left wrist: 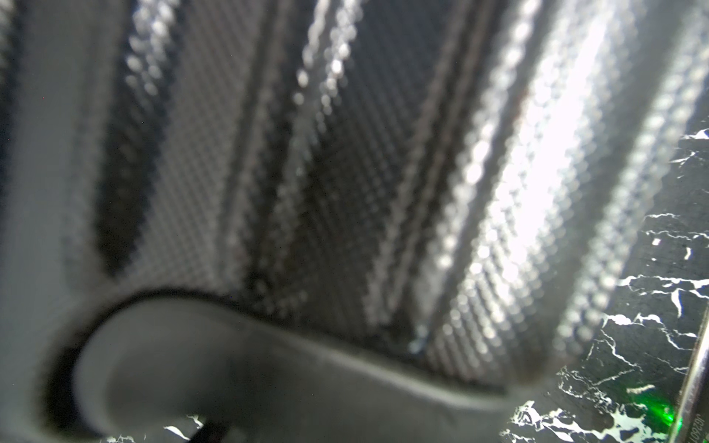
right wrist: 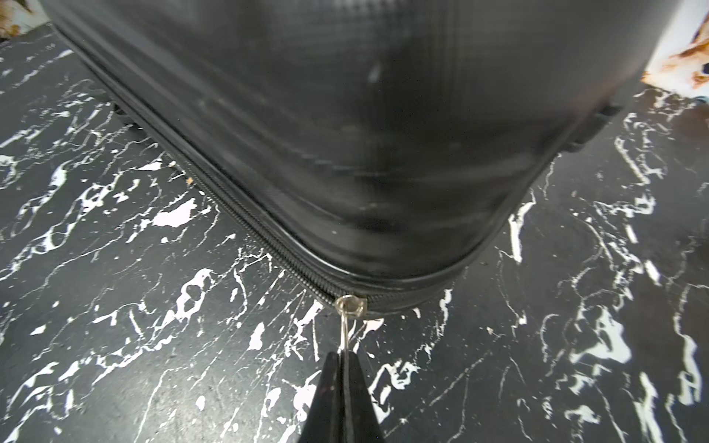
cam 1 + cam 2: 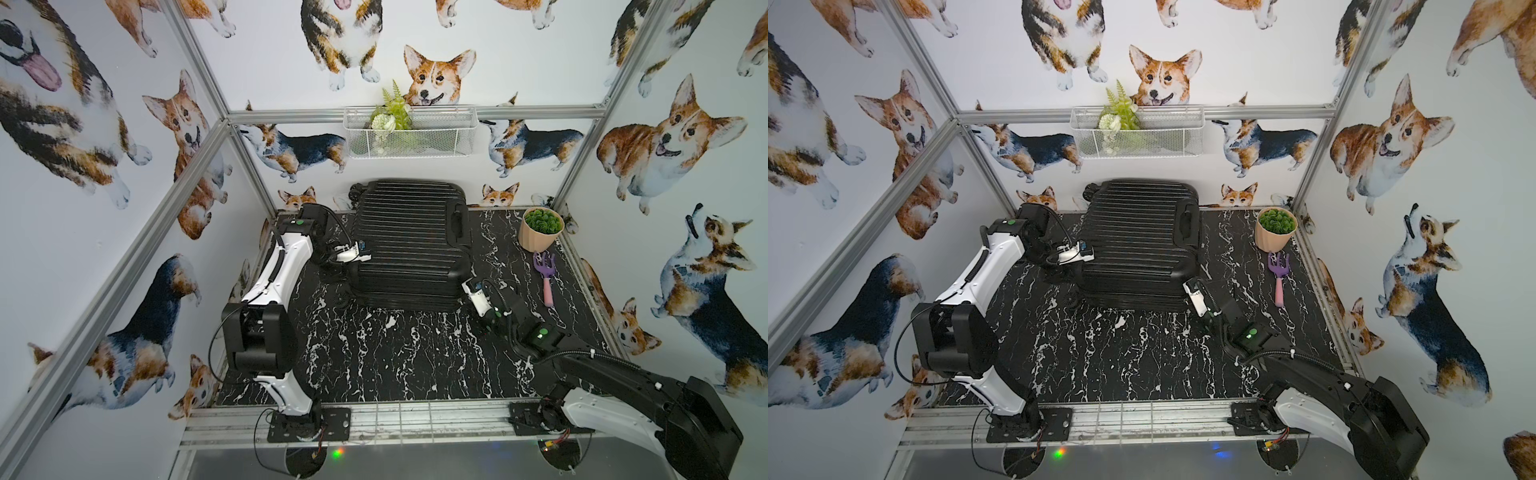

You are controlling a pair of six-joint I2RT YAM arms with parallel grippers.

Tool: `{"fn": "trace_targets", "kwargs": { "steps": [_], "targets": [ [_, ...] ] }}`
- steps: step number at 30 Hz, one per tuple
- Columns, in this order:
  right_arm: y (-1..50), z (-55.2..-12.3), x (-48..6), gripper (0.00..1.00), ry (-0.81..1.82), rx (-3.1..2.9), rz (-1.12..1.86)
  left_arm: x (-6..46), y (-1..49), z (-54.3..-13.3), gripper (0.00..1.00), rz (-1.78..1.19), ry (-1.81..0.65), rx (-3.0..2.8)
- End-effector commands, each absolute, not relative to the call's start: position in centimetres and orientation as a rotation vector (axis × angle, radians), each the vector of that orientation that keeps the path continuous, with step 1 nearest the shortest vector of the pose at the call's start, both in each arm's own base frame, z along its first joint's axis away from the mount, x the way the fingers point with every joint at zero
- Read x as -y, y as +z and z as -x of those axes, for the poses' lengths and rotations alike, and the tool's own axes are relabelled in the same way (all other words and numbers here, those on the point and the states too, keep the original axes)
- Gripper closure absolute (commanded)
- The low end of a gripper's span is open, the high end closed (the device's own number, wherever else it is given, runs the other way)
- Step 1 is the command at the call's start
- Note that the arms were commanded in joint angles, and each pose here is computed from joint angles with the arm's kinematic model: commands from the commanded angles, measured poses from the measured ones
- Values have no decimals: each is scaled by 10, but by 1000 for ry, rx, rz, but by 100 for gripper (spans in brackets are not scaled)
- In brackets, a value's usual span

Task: Close the suitcase zippers
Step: Zip the zipper on the suitcase.

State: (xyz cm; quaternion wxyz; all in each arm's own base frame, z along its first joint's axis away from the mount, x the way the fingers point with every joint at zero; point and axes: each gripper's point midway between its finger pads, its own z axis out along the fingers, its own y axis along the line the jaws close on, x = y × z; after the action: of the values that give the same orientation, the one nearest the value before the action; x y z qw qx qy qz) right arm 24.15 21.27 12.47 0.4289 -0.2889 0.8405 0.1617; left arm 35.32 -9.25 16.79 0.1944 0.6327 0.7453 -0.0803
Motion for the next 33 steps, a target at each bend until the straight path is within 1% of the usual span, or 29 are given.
{"fn": "trace_targets", "kwargs": {
  "steps": [1,5,10,22,27,33],
  "targets": [
    [129,-226,-236,100,582,-2068,794,95,170,-363,55,-1689,-225,-2114],
    [129,-231,-242,100,607,-2057,777,99,175,-359,55,-1661,-252,-2119],
    [130,-244,-243,100,576,-2056,709,105,183,-343,55,-1640,-277,-2122],
    [121,-260,-244,100,536,-2070,645,114,172,-307,55,-1600,-312,-2189],
    [119,-269,-234,100,467,-2077,576,112,170,-305,54,-1597,-286,-2190],
    [117,-277,-230,100,392,-2087,574,110,174,-302,53,-1647,-254,-2156]
  ]
}}
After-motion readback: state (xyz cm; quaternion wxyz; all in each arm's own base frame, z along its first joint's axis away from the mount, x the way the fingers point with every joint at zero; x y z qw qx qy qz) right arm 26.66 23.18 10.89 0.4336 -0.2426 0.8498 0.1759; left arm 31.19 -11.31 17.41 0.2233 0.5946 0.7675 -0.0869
